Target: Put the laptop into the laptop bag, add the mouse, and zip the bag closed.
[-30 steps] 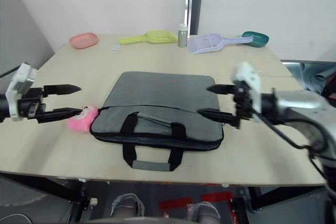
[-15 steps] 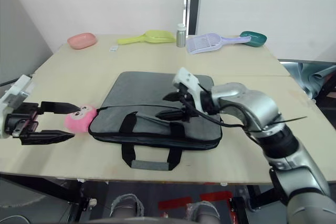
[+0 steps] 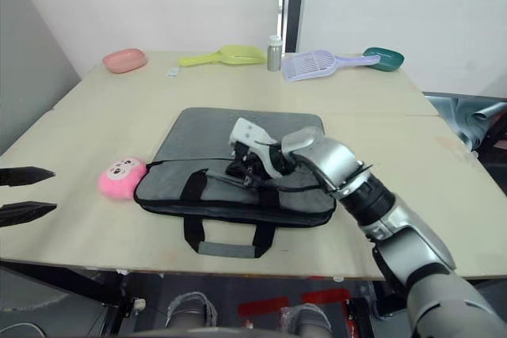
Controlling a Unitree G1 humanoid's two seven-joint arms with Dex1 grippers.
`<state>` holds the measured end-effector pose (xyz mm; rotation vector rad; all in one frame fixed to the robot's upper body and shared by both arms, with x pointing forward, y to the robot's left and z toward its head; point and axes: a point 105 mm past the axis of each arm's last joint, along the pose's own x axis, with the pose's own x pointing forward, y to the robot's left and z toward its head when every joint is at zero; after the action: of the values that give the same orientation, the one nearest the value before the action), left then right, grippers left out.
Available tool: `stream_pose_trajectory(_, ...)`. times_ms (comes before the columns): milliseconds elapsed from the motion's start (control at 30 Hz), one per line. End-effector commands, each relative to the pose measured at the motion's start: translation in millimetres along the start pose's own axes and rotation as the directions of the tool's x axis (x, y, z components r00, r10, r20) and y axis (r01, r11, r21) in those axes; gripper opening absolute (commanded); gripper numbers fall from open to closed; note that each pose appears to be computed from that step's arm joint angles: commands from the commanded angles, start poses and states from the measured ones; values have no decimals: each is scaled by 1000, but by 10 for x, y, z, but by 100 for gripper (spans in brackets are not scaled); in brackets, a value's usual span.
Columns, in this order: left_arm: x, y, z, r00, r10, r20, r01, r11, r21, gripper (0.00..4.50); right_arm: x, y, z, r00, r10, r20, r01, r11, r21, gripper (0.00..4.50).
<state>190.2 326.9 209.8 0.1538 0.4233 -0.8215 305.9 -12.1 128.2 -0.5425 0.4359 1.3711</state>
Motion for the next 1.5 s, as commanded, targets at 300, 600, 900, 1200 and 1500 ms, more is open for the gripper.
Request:
stream_pose_trajectory(300, -184, 110, 23, 991, 92, 97, -88, 995, -44, 450, 206, -66, -391, 959, -56, -278, 1, 981, -192, 3)
stream_pose_trajectory(600, 119, 497, 101, 960, 204, 193, -190, 978, -90, 450, 181, -104, -370, 952, -89, -292, 16, 970, -244, 3)
stream_pose_trajectory(900, 856, 799, -71, 975, 165, 148, -124, 959, -255, 450, 26, -118, -240, 974, -54, -220, 18, 986, -164, 3)
stream_pose_trajectory(1200, 1196, 784, -314, 996, 87, 24, -73, 931, -359, 450, -18, -126, -249, 972, -69, -223, 34, 987, -159, 3)
stream_pose_trajectory(1500, 1222, 783, -440, 996, 73, -56, -89, 920, -381, 296, -38, -161, -241, 971, -92, -219, 60, 987, -147, 0)
